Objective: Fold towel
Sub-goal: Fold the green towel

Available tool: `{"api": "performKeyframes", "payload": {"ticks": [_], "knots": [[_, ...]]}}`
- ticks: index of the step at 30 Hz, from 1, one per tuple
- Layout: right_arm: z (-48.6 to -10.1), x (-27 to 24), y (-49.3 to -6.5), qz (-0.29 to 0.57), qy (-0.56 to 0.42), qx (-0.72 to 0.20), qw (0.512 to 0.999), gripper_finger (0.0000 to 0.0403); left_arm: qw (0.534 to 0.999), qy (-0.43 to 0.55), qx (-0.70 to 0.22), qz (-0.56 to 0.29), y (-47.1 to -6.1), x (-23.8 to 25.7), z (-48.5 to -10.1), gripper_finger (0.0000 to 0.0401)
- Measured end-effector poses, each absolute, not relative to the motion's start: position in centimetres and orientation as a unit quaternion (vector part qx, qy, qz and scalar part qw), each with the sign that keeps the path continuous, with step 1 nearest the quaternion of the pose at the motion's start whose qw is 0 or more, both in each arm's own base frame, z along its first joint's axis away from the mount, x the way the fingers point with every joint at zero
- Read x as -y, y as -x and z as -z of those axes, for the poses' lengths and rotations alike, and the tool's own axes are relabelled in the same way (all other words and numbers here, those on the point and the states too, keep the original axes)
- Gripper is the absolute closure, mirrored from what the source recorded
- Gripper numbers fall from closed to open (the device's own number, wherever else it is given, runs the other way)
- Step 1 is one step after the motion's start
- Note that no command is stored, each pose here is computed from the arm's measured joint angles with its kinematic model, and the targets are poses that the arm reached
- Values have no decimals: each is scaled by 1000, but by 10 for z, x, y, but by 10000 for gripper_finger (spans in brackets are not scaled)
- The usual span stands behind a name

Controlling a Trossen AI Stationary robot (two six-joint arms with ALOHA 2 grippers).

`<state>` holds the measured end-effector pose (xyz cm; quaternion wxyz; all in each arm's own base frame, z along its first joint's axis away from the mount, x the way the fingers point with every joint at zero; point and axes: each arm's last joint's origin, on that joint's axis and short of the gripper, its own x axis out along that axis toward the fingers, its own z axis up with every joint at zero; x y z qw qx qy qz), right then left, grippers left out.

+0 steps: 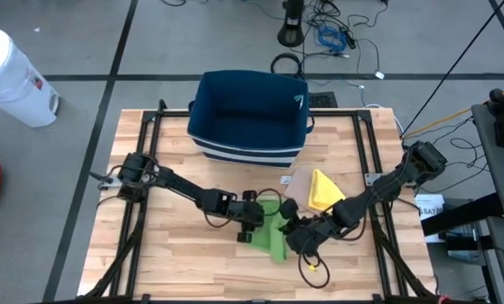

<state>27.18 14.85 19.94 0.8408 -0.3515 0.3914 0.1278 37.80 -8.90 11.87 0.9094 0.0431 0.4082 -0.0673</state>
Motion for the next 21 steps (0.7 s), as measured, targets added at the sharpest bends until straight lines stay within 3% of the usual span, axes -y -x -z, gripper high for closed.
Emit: {"api": "performKeyframes", "payload": {"ticks": [6,16,21], "knots": [[-203,-133,-284,-107,341,-384,851,403,922,-58,-374,80,-378,100,-137,238],[-184,-124,-298,-141,311,-409,846,402,913,-117,-390,17,-357,114,-164,238],[-174,-119,-306,-162,295,-413,847,369,907,-119,-404,-1,-351,116,-166,238]]}}
